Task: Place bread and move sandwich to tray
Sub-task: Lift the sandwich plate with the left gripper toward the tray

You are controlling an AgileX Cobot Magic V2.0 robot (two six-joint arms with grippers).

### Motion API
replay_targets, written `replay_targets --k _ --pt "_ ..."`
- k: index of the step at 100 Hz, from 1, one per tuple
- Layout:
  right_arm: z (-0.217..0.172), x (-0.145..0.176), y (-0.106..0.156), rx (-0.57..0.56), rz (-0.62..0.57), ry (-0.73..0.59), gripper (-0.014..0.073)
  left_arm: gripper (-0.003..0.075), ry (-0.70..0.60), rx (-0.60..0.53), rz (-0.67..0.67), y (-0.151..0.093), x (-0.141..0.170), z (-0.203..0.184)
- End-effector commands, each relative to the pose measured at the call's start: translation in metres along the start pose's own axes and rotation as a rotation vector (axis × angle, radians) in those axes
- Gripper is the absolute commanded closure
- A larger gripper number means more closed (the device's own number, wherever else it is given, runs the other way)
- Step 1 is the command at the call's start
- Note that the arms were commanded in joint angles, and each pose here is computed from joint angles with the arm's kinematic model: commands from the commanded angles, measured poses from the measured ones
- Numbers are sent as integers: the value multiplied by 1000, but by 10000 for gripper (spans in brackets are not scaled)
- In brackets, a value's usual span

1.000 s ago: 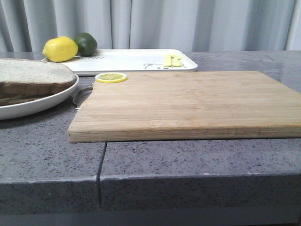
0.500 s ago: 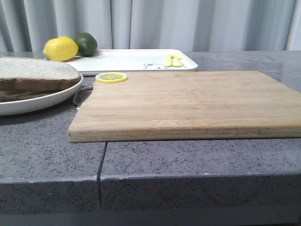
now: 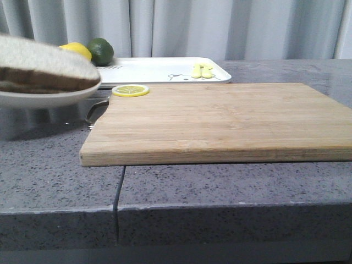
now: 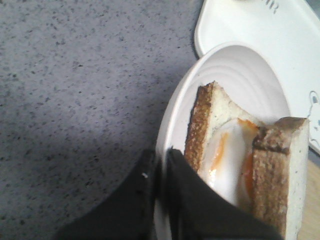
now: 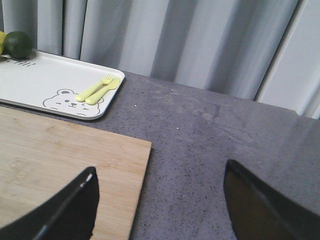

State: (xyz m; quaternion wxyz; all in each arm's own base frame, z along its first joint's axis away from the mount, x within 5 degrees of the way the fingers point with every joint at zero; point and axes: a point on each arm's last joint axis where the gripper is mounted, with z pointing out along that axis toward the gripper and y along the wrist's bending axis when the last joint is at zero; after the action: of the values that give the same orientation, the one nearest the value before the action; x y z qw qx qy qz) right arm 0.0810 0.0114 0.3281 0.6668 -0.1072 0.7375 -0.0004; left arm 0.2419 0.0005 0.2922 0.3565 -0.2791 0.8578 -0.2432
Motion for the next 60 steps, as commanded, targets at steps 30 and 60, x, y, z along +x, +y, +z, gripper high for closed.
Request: replay_targets --k 30,60 --pt "-1 -13 -2 16 -8 -80 75 740 -116 224 -111 -41 -32 -19" --pt "-1 -13 -2 16 -8 -80 75 739 -20 268 -153 -52 -50 13"
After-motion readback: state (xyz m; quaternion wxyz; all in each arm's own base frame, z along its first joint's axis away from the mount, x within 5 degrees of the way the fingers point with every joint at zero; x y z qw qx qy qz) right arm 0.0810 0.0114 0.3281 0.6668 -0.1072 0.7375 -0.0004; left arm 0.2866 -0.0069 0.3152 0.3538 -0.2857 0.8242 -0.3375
